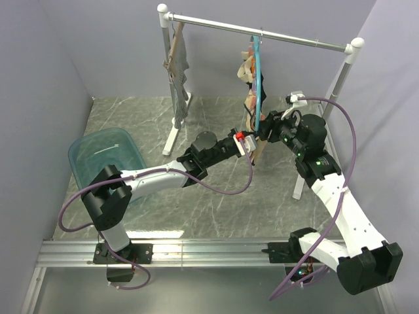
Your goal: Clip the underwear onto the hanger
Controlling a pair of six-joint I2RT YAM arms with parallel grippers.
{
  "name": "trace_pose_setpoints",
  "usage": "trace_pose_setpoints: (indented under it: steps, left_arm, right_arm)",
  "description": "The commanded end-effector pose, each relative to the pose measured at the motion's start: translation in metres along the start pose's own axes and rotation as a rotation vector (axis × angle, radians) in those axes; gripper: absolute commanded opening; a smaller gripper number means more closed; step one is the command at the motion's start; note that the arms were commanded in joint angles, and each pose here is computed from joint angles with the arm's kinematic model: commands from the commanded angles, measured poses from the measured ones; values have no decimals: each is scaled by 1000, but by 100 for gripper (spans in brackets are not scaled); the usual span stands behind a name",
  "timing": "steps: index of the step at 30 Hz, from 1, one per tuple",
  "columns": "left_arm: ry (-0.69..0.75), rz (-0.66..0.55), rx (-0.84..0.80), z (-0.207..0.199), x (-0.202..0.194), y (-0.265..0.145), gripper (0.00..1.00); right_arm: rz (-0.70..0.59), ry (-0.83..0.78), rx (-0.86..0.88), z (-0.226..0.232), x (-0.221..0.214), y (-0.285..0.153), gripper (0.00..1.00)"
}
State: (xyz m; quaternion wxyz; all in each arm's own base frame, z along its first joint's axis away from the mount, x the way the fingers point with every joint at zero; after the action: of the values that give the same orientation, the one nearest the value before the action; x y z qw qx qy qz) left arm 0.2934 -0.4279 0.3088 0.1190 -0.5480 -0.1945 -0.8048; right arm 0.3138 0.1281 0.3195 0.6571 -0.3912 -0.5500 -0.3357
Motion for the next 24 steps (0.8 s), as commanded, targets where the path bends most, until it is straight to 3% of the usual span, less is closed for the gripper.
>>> trace_pose_setpoints:
  steps: [1, 8, 11, 12, 15, 23, 24]
  left_arm:
    - [17, -44, 17, 7, 17, 5, 0]
    - [5, 14, 19, 3, -4, 3, 4]
    - [-18, 58, 5, -3, -16, 0, 14]
    - [-23, 68, 1, -4, -19, 0, 25]
    - [-44, 104, -5, -7, -29, -2, 39]
    - [-127, 148, -20, -14, -35, -5, 55]
    - [-136, 153, -27, -16, -36, -7, 60]
  right_arm:
    - [-35, 1, -16, 0, 18, -7, 57]
    - [-42, 3, -31, 0, 23, -13, 69]
    - [-51, 2, -54, -3, 26, -18, 74]
    - [-52, 0, -58, -3, 25, -19, 77]
    - [-61, -2, -87, -9, 27, -25, 78]
    - [-70, -8, -122, -19, 28, -43, 80]
    - [-70, -11, -122, -20, 27, -44, 81]
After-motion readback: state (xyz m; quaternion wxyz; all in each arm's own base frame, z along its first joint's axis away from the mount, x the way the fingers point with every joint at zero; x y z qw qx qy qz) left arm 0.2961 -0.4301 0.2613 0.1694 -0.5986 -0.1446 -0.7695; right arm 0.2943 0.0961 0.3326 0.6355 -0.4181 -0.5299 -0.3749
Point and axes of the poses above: each gripper's point midway between its finger pads, its own y axis out along the fingers, its own z axis along the line the jaws close on, x = y × z, the point moved 3 cm from there along -y, back along the fingers, and after that the axes turned 9 degrees about -y, right-handed, at the moved point
